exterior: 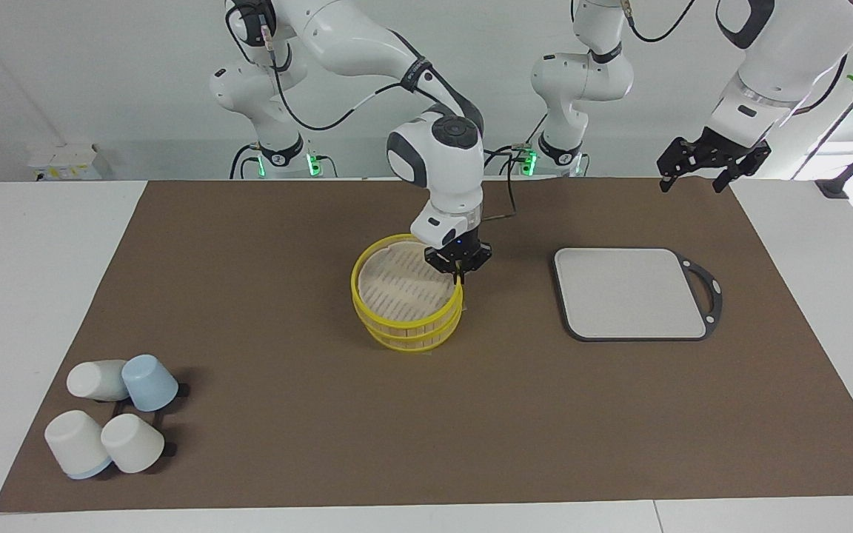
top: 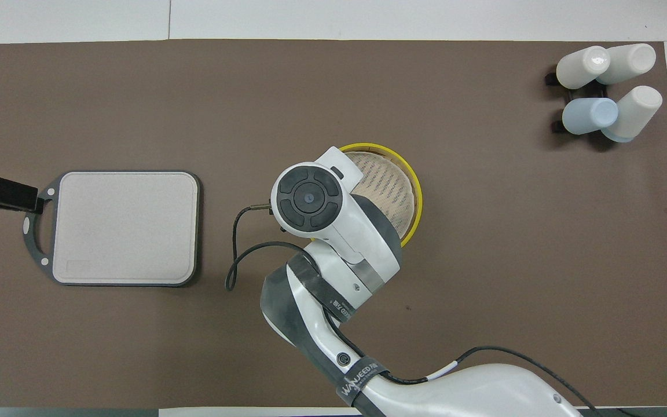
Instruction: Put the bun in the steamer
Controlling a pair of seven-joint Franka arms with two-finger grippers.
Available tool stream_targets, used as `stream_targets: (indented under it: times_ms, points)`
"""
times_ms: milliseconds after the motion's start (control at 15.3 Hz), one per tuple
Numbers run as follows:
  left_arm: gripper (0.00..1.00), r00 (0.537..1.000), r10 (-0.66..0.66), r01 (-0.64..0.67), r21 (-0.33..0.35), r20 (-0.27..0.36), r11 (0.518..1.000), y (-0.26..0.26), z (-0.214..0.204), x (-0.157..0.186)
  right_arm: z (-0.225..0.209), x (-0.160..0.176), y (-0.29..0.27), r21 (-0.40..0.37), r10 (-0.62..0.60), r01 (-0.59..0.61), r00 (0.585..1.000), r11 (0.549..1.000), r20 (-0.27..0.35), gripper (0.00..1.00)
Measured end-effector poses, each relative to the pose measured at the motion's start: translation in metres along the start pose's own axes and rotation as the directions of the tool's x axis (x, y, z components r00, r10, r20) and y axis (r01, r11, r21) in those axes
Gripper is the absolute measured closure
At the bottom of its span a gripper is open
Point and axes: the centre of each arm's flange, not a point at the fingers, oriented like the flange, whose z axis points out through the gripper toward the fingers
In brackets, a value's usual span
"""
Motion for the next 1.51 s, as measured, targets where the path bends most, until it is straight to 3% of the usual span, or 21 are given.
stream_targets:
  times_ms: [262,589,1506]
  points:
    - [0.0,1.0,-0.001,0.001,-0.015,-0.013,1.0,0.001,-0.004,-0.001,-0.001,0.003,-0.001,0.045,0.026,-0.025,1.0,0.999,-0.009,0.92]
    - [0.0,0.999,-0.002,0.001,-0.018,-0.044,1.0,0.0,-0.017,-0.007,0.002,0.0,0.005,0.037,0.031,-0.031,1.0,0.999,0.0,0.92]
    - [0.0,0.999,0.002,-0.002,-0.019,-0.032,1.0,0.002,-0.014,-0.007,0.006,-0.002,0.01,0.095,0.087,-0.089,0.996,0.992,0.023,0.92]
